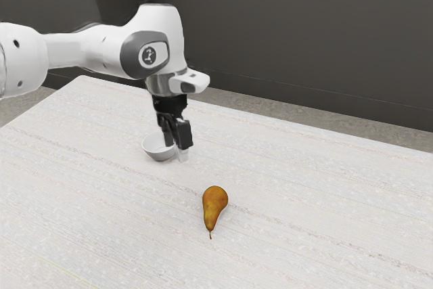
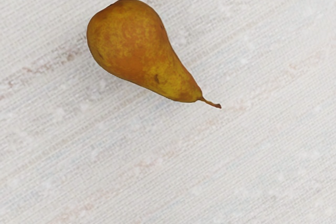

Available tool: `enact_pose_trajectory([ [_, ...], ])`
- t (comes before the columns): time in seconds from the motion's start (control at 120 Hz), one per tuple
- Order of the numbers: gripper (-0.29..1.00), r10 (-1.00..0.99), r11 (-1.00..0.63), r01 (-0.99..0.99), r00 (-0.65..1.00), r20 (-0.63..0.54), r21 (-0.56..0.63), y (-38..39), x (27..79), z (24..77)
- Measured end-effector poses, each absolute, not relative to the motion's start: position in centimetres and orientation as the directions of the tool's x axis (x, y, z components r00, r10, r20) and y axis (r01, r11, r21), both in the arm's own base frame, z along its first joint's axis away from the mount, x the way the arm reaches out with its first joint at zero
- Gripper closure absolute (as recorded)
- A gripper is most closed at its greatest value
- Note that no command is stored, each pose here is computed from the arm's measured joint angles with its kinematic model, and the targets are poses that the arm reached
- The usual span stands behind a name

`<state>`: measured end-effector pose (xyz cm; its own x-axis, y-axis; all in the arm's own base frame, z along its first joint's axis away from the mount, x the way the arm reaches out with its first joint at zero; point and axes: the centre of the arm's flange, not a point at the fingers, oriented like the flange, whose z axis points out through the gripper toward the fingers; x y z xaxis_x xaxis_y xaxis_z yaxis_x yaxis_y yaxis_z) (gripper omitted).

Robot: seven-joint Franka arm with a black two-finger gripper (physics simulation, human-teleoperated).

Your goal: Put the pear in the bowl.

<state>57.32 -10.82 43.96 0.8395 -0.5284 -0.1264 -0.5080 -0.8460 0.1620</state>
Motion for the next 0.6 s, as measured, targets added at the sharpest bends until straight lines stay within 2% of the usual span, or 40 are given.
enact_pose_trajectory([
  [0.167,0.0,-0.385,-0.921,-0.371,0.914,-0.13,0.118,-13.7,57.7,37.1],
  [0.35,0.0,-0.17,-0.982,-0.159,0.98,-0.101,0.103,-15.2,59.3,32.1],
  [0.6,0.0,0.099,-0.99,0.104,0.994,-0.05,0.095,-14.2,62.7,28.0],
])
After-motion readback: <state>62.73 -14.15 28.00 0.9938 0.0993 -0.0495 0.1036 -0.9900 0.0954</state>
